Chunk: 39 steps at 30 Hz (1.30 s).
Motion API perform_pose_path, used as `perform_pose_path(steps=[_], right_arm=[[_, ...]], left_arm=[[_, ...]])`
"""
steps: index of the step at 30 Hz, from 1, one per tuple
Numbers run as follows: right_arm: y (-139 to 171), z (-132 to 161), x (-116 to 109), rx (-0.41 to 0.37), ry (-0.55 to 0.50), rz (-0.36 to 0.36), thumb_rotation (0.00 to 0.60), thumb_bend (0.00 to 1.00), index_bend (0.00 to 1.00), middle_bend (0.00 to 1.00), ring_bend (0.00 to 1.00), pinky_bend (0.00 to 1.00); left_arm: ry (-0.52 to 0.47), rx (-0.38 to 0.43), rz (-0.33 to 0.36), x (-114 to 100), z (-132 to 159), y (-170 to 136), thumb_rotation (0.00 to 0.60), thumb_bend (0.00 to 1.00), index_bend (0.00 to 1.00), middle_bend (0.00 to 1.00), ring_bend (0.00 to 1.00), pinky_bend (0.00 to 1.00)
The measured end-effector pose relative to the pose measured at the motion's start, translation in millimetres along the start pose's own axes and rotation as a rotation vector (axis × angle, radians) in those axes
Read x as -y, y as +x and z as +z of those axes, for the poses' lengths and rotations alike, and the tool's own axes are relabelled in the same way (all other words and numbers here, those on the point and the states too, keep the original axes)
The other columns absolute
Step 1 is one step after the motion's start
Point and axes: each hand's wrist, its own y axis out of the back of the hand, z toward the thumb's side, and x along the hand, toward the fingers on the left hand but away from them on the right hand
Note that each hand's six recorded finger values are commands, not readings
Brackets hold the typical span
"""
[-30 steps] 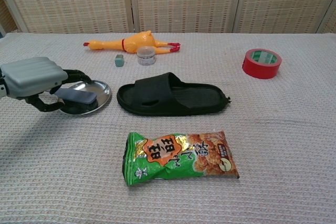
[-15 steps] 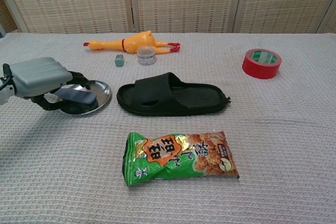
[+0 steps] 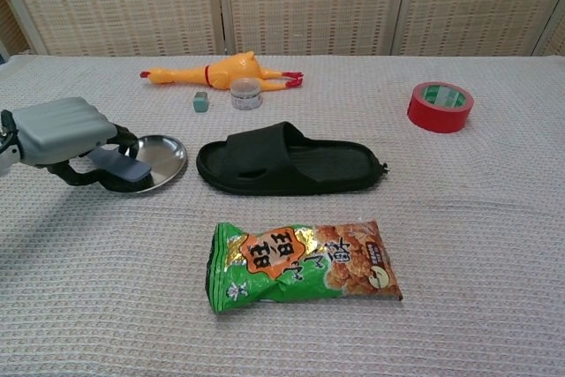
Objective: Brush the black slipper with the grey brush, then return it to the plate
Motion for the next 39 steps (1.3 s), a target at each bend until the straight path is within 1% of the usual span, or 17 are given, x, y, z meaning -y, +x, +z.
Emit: perform_pose_path(steps=[6,9,14,17,20,23,26,27,29,30,32,35,36,39], right_arm=[[-1,0,2,0.001,0.003,0.006,0.6,0.15,0.0,0.0,0.0,0.0],[-1,0,2,0.0,0.004,0.006,0.6,0.15,0.0,0.0,0.0,0.0],[-1,1,1,-0.004,0.002,0.003,0.6,0.15,0.0,0.0,0.0,0.0],[-1,2,1,-0.01,0.002,-0.001,0.6,0.15,0.0,0.0,0.0,0.0],[-2,4,1,-0.024,0.008,-0.007,0.6,0.15,0.0,0.0,0.0,0.0],[-6,8,2,-0.054,0.017,-0.017,0.6,0.15,0.0,0.0,0.0,0.0],[-15,14,5,-0.108,0.042,-0.026,0.6,0.17,0.0,0.0,0.0,0.0],[-22,18,5,-0.14,0.054,-0.029,0.6,0.19,0.0,0.0,0.0,0.0],[-35,27,6,-0.192,0.073,-0.03,0.6,0.23,0.0,0.0,0.0,0.0],[-45,35,7,-0.23,0.084,-0.027,0.6,0.27,0.0,0.0,0.0,0.0],[-61,47,10,-0.288,0.1,-0.013,0.6,0.34,0.0,0.0,0.0,0.0],[-90,69,19,-0.382,0.124,0.026,0.6,0.41,0.0,0.0,0.0,0.0],[-102,80,23,-0.418,0.134,0.039,0.6,0.41,0.0,0.0,0.0,0.0],[-129,108,36,-0.496,0.154,0.067,0.6,0.42,0.0,0.0,0.0,0.0]], left_arm=[[-0.001,-0.006,0.005,3,-2,-1,0.6,0.42,0.37,0.41,0.6,0.86],[-0.001,-0.004,0.011,3,-2,-1,0.6,0.42,0.4,0.5,0.61,0.87],[0.002,-0.002,0.031,1,-1,-2,0.6,0.42,0.56,0.71,0.64,0.9],[0.001,-0.002,0.053,-2,-1,-3,0.6,0.43,0.62,0.79,0.66,0.91],[-0.014,-0.006,0.082,-8,0,-4,0.6,0.43,0.64,0.85,0.68,0.93],[-0.041,-0.012,0.099,-13,0,-6,0.6,0.44,0.65,0.87,0.69,0.93],[-0.06,-0.019,0.101,-18,-1,-8,0.6,0.44,0.65,0.87,0.69,0.93],[-0.061,-0.023,0.102,-22,-1,-9,0.6,0.44,0.65,0.87,0.69,0.93],[-0.054,-0.031,0.106,-27,-1,-10,0.6,0.43,0.65,0.87,0.69,0.93],[-0.048,-0.038,0.108,-32,0,-10,0.6,0.44,0.65,0.87,0.69,0.93],[-0.042,-0.051,0.111,-39,2,-10,0.6,0.44,0.65,0.87,0.69,0.93],[-0.032,-0.09,0.109,-51,4,-9,0.6,0.44,0.64,0.86,0.69,0.93],[-0.026,-0.108,0.106,-56,5,-8,0.6,0.44,0.64,0.86,0.69,0.93],[-0.007,-0.151,0.093,-69,8,-7,0.6,0.44,0.64,0.85,0.69,0.93]])
